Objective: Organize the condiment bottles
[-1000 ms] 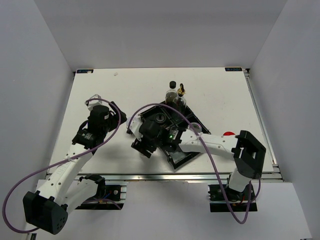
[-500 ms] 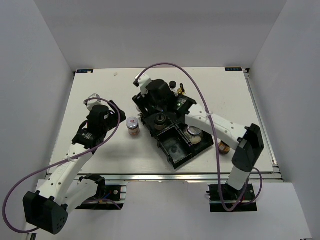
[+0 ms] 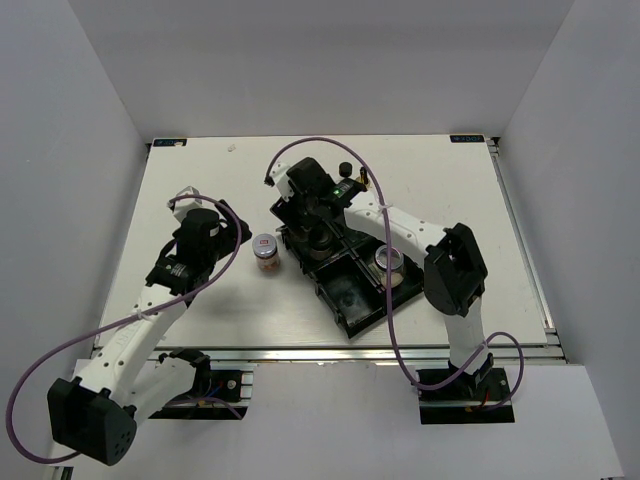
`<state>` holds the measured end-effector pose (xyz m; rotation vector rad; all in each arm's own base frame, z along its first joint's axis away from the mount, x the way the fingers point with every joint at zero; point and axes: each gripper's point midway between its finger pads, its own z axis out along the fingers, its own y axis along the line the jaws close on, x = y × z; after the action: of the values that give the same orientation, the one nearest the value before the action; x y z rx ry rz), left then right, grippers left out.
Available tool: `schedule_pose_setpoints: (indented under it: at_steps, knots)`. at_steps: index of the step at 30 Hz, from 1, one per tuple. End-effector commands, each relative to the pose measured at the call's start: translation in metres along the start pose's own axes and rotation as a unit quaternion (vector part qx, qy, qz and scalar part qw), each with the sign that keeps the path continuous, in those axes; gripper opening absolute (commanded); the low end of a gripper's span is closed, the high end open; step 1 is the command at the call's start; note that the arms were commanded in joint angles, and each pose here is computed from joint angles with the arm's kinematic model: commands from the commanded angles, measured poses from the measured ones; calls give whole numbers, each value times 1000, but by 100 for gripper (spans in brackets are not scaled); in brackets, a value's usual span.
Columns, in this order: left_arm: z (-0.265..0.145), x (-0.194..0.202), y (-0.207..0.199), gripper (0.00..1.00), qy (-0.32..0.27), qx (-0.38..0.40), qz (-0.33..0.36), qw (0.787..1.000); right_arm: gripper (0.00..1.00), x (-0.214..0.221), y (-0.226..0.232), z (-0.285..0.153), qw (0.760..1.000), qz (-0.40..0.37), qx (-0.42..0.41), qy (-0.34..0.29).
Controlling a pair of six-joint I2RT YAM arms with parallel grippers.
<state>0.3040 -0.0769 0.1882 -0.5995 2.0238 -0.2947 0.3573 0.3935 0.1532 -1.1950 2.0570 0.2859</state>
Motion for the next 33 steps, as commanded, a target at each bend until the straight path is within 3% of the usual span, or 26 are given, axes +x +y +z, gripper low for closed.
schedule_pose_setpoints:
  at_steps: [1,14,21,27,32,33]
  knots:
    - [-3,-19,-7,98,-25,4,-7,1000,19,-26,-3,-15,998,-45,-26,-36]
    - [4,-17,-5,98,-22,-6,-3,1000,20,7,3,14,997,-66,-42,-2]
    - [4,-17,-6,98,-23,-5,-4,1000,28,21,-2,33,997,-69,-24,10]
    - [3,-17,-5,98,-24,-8,-4,1000,50,32,1,38,998,-59,-25,17]
    - [2,-17,-6,98,-22,-5,-5,1000,59,34,-1,30,998,-51,-16,13]
    - [3,-16,-6,98,-20,-4,-4,1000,66,31,-2,26,999,-52,-12,7]
